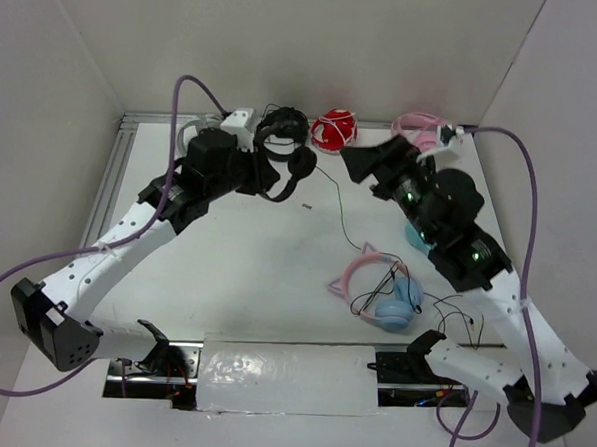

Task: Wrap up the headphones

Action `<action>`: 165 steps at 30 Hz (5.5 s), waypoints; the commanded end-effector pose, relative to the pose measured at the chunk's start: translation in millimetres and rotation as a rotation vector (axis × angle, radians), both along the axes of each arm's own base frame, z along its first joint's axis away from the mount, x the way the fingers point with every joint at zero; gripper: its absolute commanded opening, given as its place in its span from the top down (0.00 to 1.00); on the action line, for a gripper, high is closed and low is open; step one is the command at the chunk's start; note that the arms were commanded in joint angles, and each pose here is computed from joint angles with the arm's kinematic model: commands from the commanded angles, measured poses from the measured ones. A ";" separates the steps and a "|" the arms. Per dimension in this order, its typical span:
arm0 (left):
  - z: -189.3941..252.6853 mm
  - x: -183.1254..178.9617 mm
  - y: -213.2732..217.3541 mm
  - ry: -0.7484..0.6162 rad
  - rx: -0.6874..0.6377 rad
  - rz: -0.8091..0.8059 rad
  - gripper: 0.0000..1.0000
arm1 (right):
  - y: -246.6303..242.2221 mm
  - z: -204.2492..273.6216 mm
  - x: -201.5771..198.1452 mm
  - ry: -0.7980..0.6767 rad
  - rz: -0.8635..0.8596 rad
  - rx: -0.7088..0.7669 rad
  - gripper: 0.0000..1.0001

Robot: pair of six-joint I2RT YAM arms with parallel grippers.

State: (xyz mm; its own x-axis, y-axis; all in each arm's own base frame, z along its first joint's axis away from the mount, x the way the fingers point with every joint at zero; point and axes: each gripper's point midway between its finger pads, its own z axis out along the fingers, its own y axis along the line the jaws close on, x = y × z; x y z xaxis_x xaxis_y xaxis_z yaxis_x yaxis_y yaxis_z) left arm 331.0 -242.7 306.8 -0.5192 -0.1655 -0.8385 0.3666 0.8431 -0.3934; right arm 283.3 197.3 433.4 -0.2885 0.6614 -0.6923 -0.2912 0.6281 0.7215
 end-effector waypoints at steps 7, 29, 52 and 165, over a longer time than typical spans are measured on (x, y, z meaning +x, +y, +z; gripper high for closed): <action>168.4 -43.4 21.8 -0.354 -0.127 -0.192 1.00 | -48.5 -167.6 12.4 -0.012 -0.117 -0.620 0.00; 241.3 -151.3 34.0 -0.498 -0.255 -0.491 1.00 | -10.0 -204.5 47.0 -0.484 0.025 -0.747 0.17; 218.5 -98.2 78.6 -0.393 -0.310 -0.052 1.00 | -92.1 104.8 36.4 -0.700 -0.423 -0.577 1.00; -64.8 -99.8 -51.7 0.101 0.044 -0.736 1.00 | 60.2 -6.5 -20.9 -0.952 0.076 -1.084 1.00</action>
